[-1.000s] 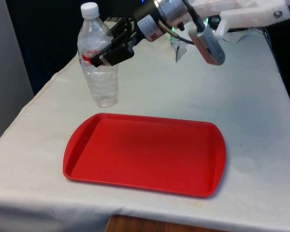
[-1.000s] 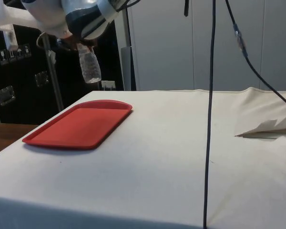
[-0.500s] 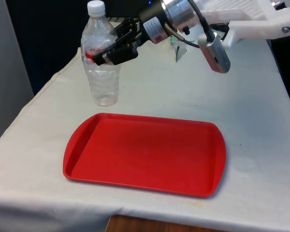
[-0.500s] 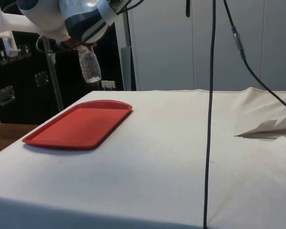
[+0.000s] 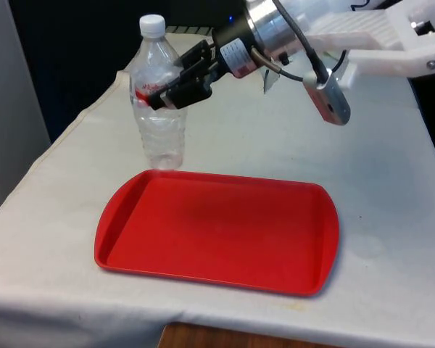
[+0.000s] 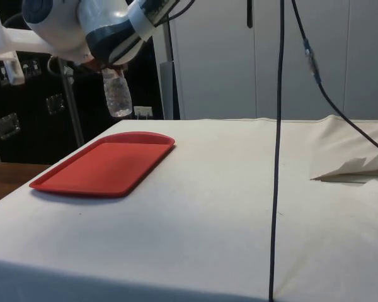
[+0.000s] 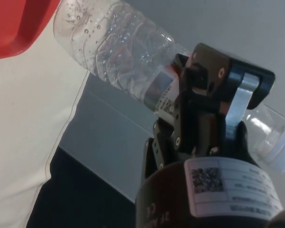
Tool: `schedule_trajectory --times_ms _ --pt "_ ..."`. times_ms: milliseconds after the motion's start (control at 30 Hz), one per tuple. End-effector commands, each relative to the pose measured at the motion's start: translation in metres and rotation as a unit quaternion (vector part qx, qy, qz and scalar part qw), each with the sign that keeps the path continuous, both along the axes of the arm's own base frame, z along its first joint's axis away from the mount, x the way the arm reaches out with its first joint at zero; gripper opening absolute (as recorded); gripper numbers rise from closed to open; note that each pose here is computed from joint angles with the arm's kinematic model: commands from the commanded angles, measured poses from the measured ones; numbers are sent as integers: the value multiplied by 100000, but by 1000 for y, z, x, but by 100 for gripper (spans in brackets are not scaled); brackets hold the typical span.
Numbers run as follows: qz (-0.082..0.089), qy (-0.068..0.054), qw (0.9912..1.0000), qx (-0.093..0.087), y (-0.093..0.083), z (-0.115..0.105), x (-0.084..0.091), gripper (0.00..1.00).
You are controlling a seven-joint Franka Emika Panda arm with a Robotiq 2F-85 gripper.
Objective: Place the bottle upright on the tray.
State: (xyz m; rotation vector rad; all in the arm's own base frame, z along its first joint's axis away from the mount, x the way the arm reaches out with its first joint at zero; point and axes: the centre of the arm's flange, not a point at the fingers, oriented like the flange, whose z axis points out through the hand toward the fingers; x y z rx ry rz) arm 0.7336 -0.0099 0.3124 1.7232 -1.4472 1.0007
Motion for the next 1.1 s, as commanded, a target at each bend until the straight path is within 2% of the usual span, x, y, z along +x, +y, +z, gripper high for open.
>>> schedule_trajectory --times_ms 0,133,167,200,300,400,433,467,700,733,767,967,1033,1067 --pt "-253 -756 99995 558 1 -3 1 4" --pt "-1066 -1788 99973 1007 3 -12 0 4" --pt "-1079 -1442 99983 400 2 -11 0 4" --pt "-1254 -1976 99966 1115 3 -15 0 4" --pt "-1789 -2384 99946 1367 4 -25 0 4" --pt "-2172 -2471 99935 1489 4 -33 0 4" --pt "-2146 -2266 99948 778 4 -31 -1 4" --pt "-2328 -2542 99928 1598 4 -36 -1 4" --pt "-3432 -3163 99858 2569 5 -58 -2 4" --pt "-3255 -2917 99892 1601 5 -55 -3 4" --pt "-3516 -3262 99849 2672 5 -60 -2 4" --pt "-4149 -3668 99787 3438 5 -78 -3 4" --pt "-4256 -3742 99779 3465 5 -81 -3 4" --pt "-4214 -3566 99814 2600 5 -80 -5 4"
